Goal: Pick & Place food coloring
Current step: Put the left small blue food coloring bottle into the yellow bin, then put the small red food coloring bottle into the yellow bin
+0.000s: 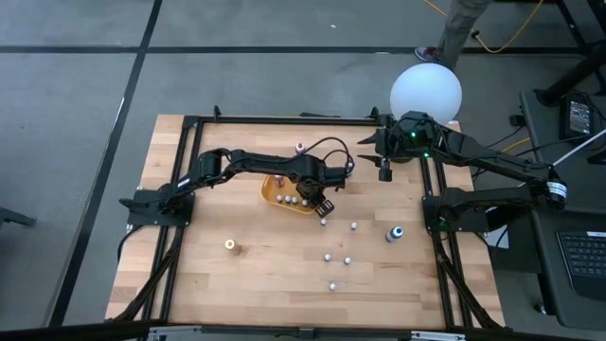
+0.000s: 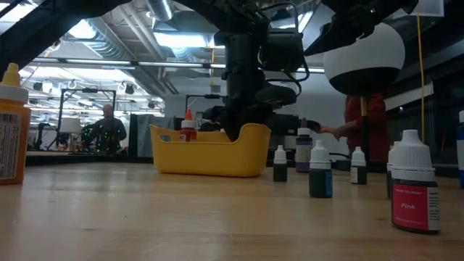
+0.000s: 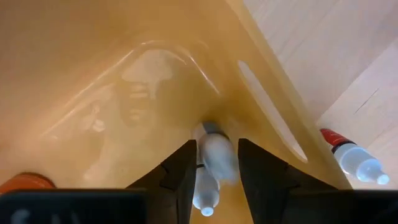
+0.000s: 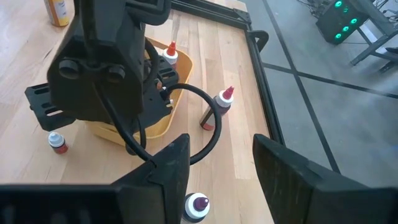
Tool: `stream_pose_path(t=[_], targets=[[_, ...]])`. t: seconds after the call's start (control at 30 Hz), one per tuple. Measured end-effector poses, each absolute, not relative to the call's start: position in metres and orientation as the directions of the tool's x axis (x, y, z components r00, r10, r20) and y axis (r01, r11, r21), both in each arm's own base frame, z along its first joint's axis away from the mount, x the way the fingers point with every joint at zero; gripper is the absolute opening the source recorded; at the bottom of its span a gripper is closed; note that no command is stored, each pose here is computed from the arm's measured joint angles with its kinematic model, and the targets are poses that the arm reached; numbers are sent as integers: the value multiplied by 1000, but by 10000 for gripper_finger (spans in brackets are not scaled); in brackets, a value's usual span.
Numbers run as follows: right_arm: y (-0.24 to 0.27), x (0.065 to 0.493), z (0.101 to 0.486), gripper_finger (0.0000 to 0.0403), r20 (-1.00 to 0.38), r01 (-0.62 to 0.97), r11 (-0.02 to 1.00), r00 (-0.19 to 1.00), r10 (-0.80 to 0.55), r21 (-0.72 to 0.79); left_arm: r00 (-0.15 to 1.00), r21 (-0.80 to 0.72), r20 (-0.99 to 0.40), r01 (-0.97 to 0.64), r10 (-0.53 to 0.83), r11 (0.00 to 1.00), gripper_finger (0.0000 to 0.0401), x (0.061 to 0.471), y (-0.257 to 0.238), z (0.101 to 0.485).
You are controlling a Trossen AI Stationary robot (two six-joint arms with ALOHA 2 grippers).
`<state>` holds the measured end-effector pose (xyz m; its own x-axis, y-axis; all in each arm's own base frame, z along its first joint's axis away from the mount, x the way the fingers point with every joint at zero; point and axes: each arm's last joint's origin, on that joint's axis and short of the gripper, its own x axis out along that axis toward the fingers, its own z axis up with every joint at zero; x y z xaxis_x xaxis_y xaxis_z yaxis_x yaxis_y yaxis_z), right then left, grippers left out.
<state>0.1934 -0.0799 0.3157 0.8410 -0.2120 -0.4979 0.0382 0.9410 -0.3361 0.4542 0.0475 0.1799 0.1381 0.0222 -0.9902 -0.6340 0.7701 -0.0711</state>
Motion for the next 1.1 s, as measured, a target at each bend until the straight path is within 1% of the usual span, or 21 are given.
stream_pose_path(t=[0.33, 0.43, 0.63, 0.8, 0.93, 1.1], targets=[[-80, 193, 316, 177, -498, 38, 941, 841, -212, -336, 134, -58, -990, -655, 41, 754, 147, 453, 48, 182], [-80, 193, 316, 177, -498, 38, 941, 841, -212, -336, 149, -69, -988, -669, 44, 740, 150, 451, 48, 192], [-80, 194, 316, 177, -497, 39, 941, 841, -213, -337, 127, -50, -991, -671, 49, 740, 149, 447, 48, 221], [-80, 193, 316, 177, -497, 39, 941, 841, -213, -337, 176, -69, -982, -658, 64, 750, 148, 451, 42, 252], [-80, 193, 316, 177, -497, 37, 940, 841, -213, -339, 256, -114, -964, -630, 67, 768, 148, 454, 27, 279], [-80, 193, 315, 177, -508, 33, 942, 835, -210, -334, 326, -165, -944, -608, 55, 777, 146, 456, 5, 298]])
